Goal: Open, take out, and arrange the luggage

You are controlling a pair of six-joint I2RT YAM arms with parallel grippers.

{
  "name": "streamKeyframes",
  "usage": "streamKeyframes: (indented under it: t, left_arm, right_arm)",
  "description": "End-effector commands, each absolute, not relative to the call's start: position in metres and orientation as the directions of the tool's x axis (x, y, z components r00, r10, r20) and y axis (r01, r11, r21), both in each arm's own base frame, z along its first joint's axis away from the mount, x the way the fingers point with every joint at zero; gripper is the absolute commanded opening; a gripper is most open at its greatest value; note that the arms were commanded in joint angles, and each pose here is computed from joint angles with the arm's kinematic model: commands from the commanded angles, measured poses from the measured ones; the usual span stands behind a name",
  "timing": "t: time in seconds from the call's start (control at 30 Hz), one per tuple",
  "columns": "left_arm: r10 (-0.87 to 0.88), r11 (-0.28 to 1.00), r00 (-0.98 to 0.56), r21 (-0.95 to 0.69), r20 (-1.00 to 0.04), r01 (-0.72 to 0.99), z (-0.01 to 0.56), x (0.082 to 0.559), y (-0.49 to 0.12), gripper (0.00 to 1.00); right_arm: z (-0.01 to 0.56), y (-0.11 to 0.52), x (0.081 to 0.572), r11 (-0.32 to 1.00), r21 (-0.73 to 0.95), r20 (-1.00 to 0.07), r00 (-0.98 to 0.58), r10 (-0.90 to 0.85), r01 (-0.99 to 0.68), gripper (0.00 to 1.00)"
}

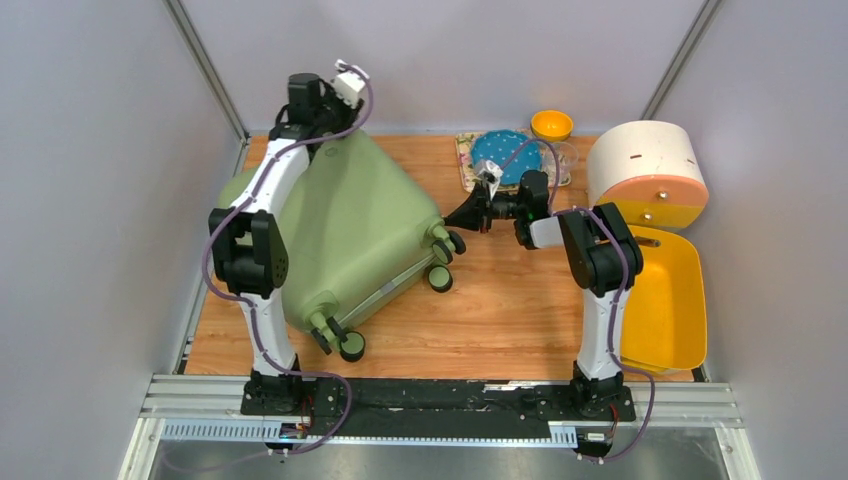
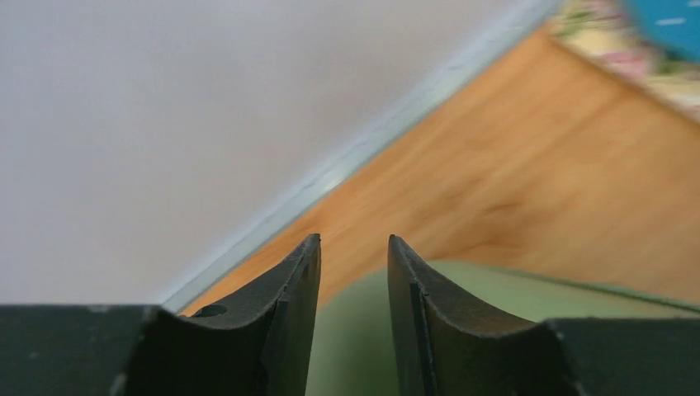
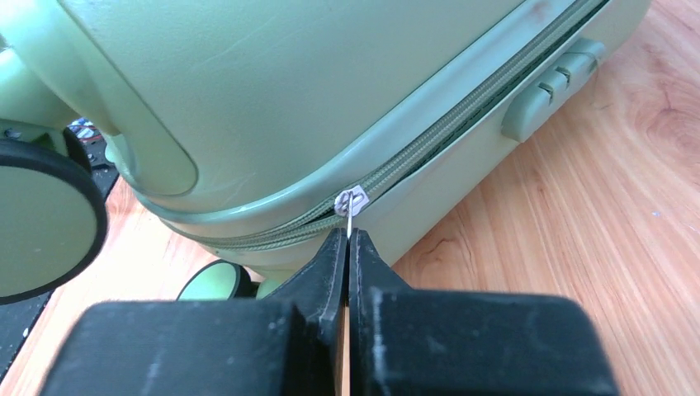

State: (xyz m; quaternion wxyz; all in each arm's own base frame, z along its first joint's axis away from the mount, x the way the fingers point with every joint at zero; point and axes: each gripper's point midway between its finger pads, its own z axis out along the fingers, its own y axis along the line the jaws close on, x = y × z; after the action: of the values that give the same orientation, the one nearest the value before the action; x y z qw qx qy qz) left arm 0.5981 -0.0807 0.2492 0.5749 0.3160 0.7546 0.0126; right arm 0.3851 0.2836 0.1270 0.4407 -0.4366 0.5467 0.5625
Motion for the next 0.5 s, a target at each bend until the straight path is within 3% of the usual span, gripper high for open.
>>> streamKeyframes:
  t: [0.0, 0.2, 0.33, 0.47]
  left_arm:
    - [0.441, 0.699, -0.470, -0.035, -0.765, 0.714, 0.136, 0.520, -0.163, 0.47]
    - [0.269, 0.898, -0.499, 0.028, -0.824, 0.438, 0.222, 0.542, -0.084, 0.66]
    - [0.166, 0.983, -0.453, 0.112, -0.876, 0.143, 0.288, 0.499, 0.001, 0.67]
    - [0.075, 0.974, -0.504, 0.172, -0.860, -0.148, 0.282, 0.439, 0.078, 0.68]
  right_arm:
    - [0.171, 0.274, 0.381, 0.006, 0.026, -0.999, -0.026, 0.021, -1.000, 0.00]
    - [0.174, 0.275, 0.375, 0.008, 0.035, -0.999, -0.035, 0.004, -0.999, 0.00]
    - [0.167, 0.274, 0.379, 0.013, -0.017, -0.999, 0.016, -0.040, -1.000, 0.00]
    - [0.160, 0.274, 0.382, 0.008, -0.032, -0.996, 0.031, -0.084, -0.999, 0.00]
